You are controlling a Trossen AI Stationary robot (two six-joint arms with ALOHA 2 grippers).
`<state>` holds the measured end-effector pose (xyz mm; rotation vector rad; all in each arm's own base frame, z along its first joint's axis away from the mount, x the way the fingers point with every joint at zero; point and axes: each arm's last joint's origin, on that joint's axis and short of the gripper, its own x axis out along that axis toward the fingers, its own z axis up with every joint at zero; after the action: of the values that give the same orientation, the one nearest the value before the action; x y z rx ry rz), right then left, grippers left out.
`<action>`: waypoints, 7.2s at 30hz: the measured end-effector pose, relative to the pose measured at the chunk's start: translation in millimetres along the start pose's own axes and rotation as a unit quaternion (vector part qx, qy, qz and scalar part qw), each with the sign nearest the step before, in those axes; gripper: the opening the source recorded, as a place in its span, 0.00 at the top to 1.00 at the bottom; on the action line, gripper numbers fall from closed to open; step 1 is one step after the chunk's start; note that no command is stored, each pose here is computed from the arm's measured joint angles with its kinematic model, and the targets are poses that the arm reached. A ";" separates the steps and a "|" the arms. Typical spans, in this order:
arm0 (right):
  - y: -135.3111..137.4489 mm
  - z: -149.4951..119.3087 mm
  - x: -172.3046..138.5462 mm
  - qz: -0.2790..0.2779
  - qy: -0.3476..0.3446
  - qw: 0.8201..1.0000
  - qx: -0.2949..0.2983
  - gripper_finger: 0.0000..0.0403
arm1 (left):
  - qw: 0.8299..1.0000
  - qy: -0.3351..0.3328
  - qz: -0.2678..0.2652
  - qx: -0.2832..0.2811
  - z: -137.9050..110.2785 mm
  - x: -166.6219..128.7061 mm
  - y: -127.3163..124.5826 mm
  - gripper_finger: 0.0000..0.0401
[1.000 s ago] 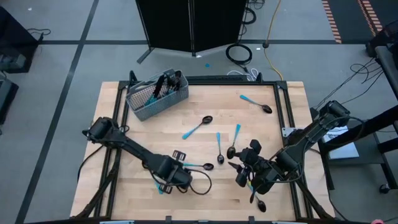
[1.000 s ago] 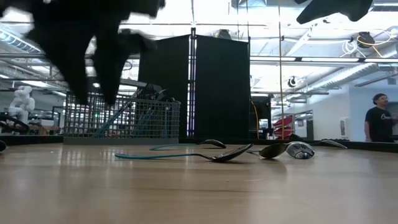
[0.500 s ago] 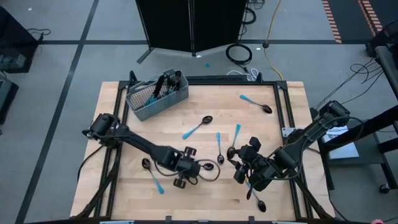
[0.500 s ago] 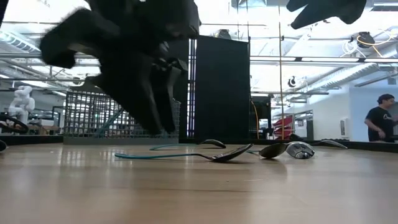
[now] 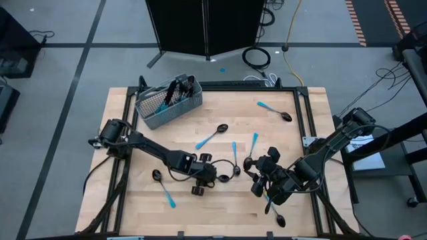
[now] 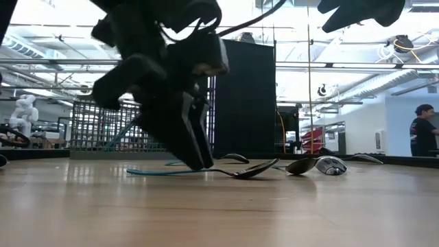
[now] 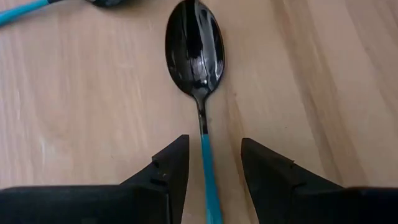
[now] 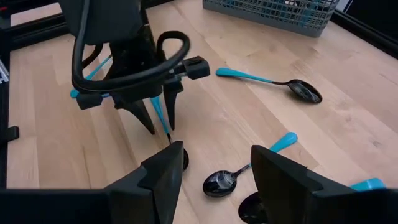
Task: Sort silverware
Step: Put the blue spoon in the dish rack, then put the blue spoon in the silverware rack
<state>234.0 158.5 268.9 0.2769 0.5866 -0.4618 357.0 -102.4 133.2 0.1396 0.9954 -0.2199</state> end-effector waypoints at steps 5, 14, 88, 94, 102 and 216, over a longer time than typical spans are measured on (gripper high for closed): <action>-0.1 0.2 -0.1 -0.001 -0.002 1.000 -0.001 0.55 | 1.000 -0.028 0.003 -0.004 -4.8 4.3 1.6 0.64; -0.8 1.2 0.3 -0.009 -0.014 1.000 0.001 0.55 | 0.999 -0.036 0.000 -0.033 -14.4 11.5 4.0 0.74; -100.5 43.7 88.6 -0.382 -0.081 0.912 -0.122 0.55 | 0.770 -0.503 0.347 -0.184 -104.5 -188.2 318.6 1.00; -97.4 35.5 100.2 -0.373 -0.051 0.916 -0.136 0.55 | 0.774 -0.493 0.348 -0.194 -108.5 -184.8 321.1 1.00; -96.3 33.6 101.5 -0.363 -0.040 0.921 -0.132 0.55 | 0.799 -0.462 0.313 -0.226 -111.1 -171.0 316.2 1.00; -262.2 31.7 128.0 -0.343 0.371 0.862 -0.048 0.55 | 0.988 -0.102 0.112 0.002 8.7 -152.9 124.2 0.79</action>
<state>214.1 -122.8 187.7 0.1325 1.4853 -1.0261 314.5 34.3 268.8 0.2275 0.7682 -0.0297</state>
